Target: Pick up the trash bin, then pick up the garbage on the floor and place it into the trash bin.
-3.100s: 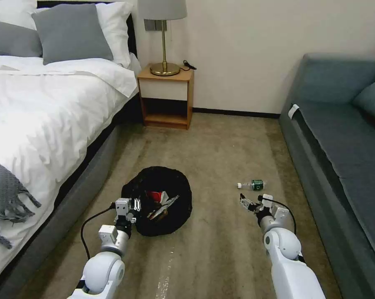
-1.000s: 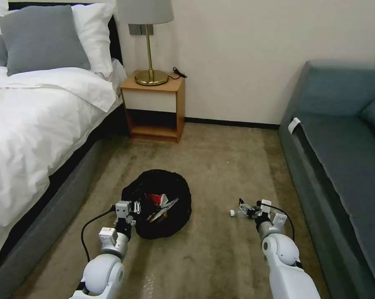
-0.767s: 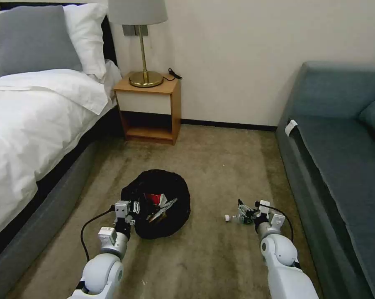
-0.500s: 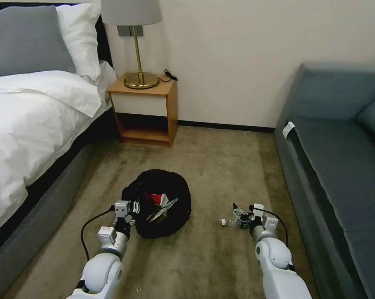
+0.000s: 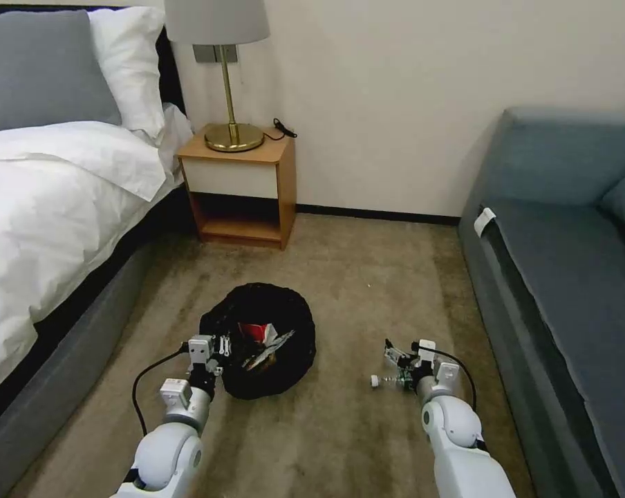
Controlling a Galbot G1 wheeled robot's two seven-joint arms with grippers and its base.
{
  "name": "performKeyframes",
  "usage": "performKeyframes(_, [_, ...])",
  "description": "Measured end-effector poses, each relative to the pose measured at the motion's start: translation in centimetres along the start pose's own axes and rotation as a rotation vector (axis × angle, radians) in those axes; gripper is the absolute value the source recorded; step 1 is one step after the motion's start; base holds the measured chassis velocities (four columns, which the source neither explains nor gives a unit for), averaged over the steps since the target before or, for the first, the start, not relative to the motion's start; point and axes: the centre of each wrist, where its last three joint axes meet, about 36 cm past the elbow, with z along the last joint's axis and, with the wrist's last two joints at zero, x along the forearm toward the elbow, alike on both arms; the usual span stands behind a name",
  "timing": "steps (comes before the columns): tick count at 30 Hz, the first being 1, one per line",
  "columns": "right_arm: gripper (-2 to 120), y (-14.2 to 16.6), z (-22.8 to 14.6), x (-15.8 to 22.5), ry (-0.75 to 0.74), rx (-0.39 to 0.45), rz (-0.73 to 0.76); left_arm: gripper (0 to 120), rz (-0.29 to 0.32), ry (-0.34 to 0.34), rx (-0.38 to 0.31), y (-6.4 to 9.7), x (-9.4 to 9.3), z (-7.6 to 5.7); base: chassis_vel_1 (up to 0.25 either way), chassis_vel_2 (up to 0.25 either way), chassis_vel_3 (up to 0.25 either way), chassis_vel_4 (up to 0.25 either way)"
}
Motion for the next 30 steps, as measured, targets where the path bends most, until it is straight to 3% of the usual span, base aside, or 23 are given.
performKeyframes(10, [100, -0.3, 0.6, 0.0, 0.009, 0.003, 0.009, 4, 0.006, -0.003, -0.002, -0.1, -0.2, -0.1, -0.122, 0.104, 0.121, -0.103])
performKeyframes(15, [100, -0.9, 0.9, -0.1, 0.027, 0.044, 0.011, 4, 0.008, -0.002, -0.009, 0.0, -0.3, -0.1, -0.022, 0.022, 0.018, -0.021])
performKeyframes(19, [100, -1.4, 0.9, -0.3, 0.052, 0.114, -0.003, 4, 0.009, -0.002, -0.022, 0.5, -0.3, -0.2, 0.0, 0.0, 0.0, 0.0])
performKeyframes(22, [100, -2.2, 0.5, -0.4, 0.088, 0.232, -0.041, 4, 0.01, -0.01, -0.039, 1.0, -0.3, -0.6, 0.0, 0.0, 0.0, 0.0])
performKeyframes(23, [100, -2.2, 0.5, -0.4, 0.088, 0.232, -0.041, 4, 0.01, -0.01, -0.039, 1.0, -0.3, -0.6, 0.0, 0.0, 0.0, 0.0])
performKeyframes(27, [100, -2.9, -0.5, -0.6, 0.15, 0.358, -0.114, 4, 0.006, -0.016, -0.046, 1.3, -0.4, -0.8, 0.0, 0.0, 0.0, 0.0])
performKeyframes(30, [100, -3.0, -1.0, -0.6, 0.177, 0.403, -0.147, 4, 0.003, -0.016, -0.047, 1.4, -0.4, -0.8, 0.0, 0.0, 0.0, 0.0])
